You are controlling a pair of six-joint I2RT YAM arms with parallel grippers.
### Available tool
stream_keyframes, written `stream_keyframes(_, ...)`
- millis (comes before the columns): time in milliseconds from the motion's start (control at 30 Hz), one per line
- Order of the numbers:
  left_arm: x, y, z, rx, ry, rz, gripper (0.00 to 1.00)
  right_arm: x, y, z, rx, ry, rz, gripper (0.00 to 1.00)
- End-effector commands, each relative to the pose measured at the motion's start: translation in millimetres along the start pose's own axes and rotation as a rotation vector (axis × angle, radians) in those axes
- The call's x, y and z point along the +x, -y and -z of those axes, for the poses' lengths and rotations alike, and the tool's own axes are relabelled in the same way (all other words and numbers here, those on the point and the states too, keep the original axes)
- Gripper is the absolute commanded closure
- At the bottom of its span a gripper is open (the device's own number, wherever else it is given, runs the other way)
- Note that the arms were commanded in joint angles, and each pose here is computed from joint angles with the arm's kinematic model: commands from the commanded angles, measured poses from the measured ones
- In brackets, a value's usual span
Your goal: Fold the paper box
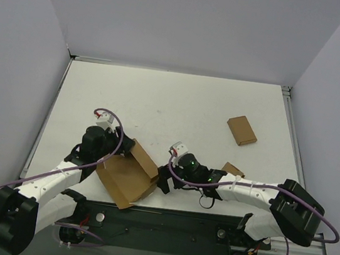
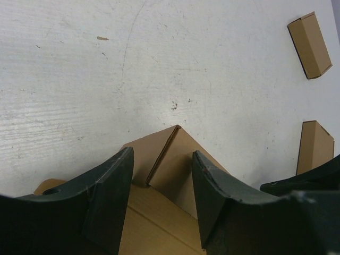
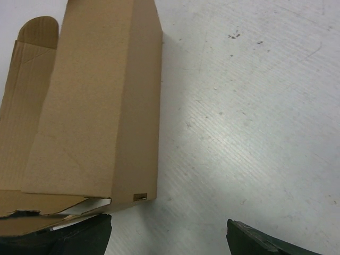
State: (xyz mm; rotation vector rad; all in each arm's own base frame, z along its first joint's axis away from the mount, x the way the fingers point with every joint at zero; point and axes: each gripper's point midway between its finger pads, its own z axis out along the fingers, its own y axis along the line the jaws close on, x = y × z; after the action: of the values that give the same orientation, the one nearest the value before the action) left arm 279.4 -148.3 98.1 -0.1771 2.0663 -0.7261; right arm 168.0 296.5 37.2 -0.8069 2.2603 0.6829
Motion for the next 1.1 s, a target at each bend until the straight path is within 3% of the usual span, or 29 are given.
stream_keyframes(0,-28,19,5,0.051,0.06,-0.039,0.36,-9,15,13,0.098,0.059,-0.062,0.09)
stream_keyframes(267,-53,24,22,0.009,0.139,-0.095,0.23,16,13,39,0.087,0.055,-0.137,0.12)
stream_keyframes(400,-57,22,30,-0.055,0.164,-0.129,0.22,26,2,50,0.074,0.028,-0.179,0.15)
stream_keyframes(567,-47,21,37,-0.09,0.139,-0.139,0.22,-5,-23,75,0.101,0.122,-0.219,0.16)
stream_keyframes(633,-47,22,39,-0.086,0.138,-0.132,0.22,3,-27,79,0.149,0.071,-0.281,0.18)
stream_keyframes(767,-46,24,39,-0.082,0.125,-0.132,0.22,-15,-46,78,0.194,0.092,-0.374,0.24)
stream_keyframes(1067,-49,29,44,-0.087,0.125,-0.156,0.22,-11,-46,59,0.376,-0.05,-0.279,0.3)
